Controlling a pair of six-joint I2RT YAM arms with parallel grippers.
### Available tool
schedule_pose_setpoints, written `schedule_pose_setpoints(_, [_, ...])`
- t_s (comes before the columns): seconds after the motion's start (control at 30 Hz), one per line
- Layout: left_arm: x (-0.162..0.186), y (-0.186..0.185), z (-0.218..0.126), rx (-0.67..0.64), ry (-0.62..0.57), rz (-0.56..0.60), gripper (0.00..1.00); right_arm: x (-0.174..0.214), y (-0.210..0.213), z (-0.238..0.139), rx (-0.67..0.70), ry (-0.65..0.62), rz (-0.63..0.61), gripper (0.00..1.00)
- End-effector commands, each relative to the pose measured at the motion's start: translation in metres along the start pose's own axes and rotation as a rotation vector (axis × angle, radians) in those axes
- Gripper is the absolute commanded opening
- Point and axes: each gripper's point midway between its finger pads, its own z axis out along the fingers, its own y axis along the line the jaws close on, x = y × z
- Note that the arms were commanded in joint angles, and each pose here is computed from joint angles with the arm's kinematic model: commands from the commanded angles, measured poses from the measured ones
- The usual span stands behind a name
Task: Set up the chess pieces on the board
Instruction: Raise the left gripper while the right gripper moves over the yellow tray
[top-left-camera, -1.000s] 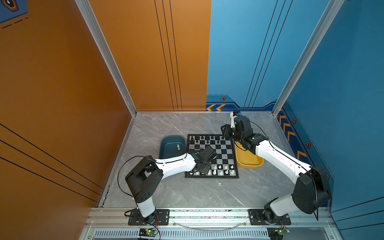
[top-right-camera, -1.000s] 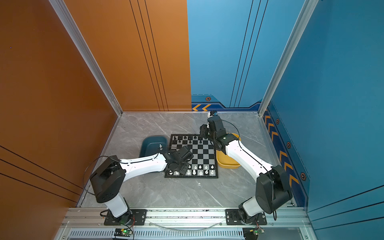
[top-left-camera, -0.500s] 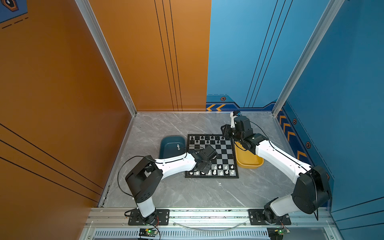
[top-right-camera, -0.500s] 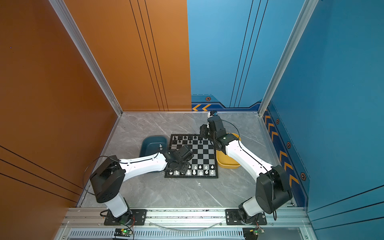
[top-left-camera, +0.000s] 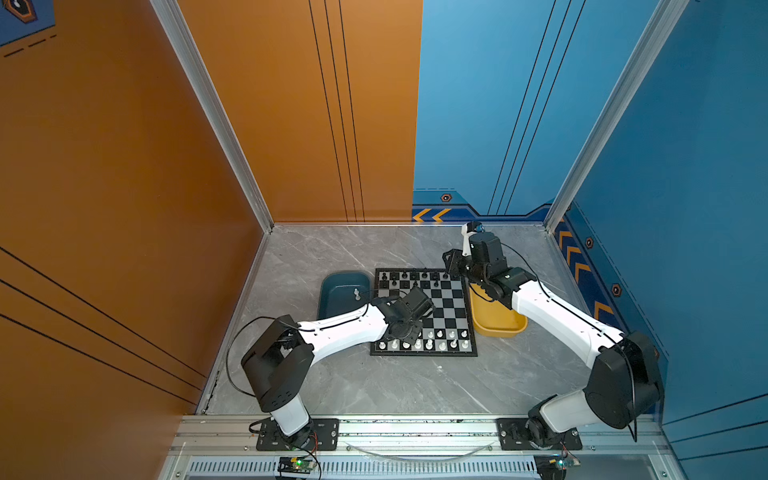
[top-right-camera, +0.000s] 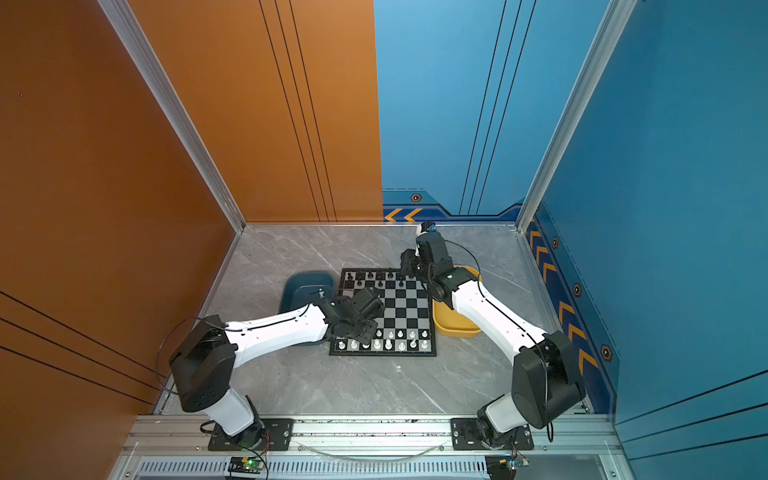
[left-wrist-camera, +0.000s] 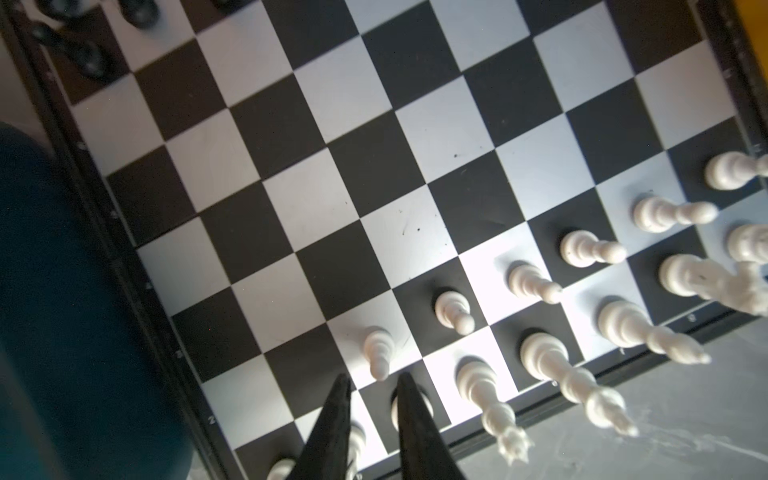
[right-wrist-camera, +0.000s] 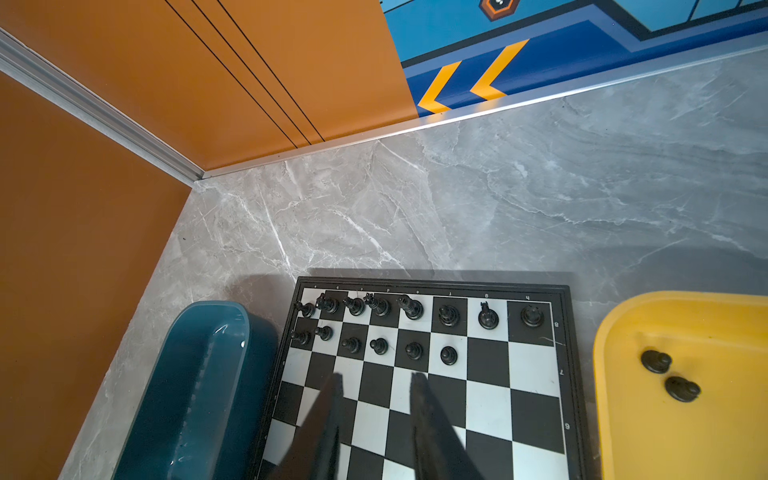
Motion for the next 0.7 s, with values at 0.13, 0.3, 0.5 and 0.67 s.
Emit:
schedule_pose_setpoints(0.13, [-0.049,0.02,-0.067,-0.058,-0.206,0.012,0.25,-0.008,0.001,-0.012,-0.004,-0.033,0.011,0.3])
schedule_pose_setpoints(0.3, [-0.094,0.039,-0.122,-0.088,-0.413,-0.003,0.28,-0.007,-0.001,-0.012,0.008,-0.024,0.002,0.3])
schedule_pose_setpoints(0.5, [-0.134,0.065,-0.178,-0.064,-0.657,-0.082,0.36,-0.01,-0.014,-0.024,0.077,-0.006,-0.05,0.3])
schedule_pose_setpoints(0.67, [-0.14,0.093,-0.193,-0.078,-0.75,-0.175,0.41,-0.012,-0.048,-0.036,0.191,0.033,-0.092,0.31])
